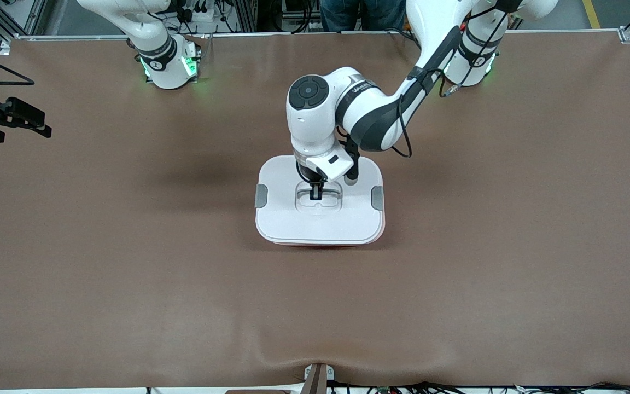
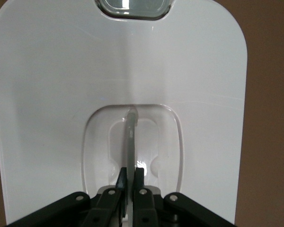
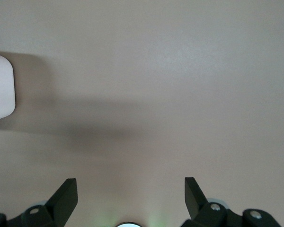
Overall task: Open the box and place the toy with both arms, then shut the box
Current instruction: 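Lower the lid onto the box and press it down with the left gripper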
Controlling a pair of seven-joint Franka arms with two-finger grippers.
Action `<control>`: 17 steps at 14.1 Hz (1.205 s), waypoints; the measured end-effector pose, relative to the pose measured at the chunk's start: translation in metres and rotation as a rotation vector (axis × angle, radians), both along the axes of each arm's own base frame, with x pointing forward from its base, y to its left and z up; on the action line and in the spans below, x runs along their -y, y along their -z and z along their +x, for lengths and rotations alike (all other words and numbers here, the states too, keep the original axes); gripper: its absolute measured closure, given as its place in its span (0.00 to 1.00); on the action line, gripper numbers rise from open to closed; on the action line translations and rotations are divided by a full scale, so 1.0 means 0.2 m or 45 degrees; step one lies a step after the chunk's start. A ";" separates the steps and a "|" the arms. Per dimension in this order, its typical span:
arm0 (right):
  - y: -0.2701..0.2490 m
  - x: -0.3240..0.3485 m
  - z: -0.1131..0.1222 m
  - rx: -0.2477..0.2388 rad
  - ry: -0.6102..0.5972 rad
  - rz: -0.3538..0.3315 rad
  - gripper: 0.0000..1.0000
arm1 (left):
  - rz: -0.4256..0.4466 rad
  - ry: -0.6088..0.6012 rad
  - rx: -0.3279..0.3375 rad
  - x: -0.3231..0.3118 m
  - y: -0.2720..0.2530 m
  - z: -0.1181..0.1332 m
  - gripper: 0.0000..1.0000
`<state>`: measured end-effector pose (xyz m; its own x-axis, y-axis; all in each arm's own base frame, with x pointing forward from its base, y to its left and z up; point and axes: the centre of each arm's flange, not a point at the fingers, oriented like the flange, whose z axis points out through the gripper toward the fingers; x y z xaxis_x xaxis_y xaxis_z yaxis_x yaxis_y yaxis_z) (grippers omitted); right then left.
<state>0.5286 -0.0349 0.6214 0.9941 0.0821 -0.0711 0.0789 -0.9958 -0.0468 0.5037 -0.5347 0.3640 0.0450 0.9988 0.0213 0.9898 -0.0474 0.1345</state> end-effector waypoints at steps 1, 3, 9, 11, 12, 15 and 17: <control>0.00 0.00 0.00 0.000 0.000 0.000 0.00 | 0.000 0.000 0.000 0.00 0.00 0.00 0.93; 0.00 0.00 0.00 -0.001 -0.001 0.000 0.00 | 0.004 -0.001 -0.003 0.00 0.01 0.00 0.93; 0.01 0.00 0.00 -0.003 -0.002 0.000 0.00 | 0.027 0.008 -0.002 -0.02 0.04 0.00 0.93; 0.01 0.00 0.00 -0.004 -0.002 0.001 0.00 | 0.027 0.007 -0.002 -0.02 0.04 0.00 0.93; 0.01 0.00 0.00 -0.005 -0.002 0.001 0.00 | 0.027 0.006 -0.002 -0.02 0.04 0.01 0.93; 0.01 0.00 0.00 -0.006 -0.003 0.001 0.00 | 0.029 0.004 -0.004 -0.03 0.05 0.01 0.93; 0.01 0.00 0.00 -0.006 -0.003 0.001 0.00 | 0.029 0.001 -0.004 -0.03 0.04 0.01 0.93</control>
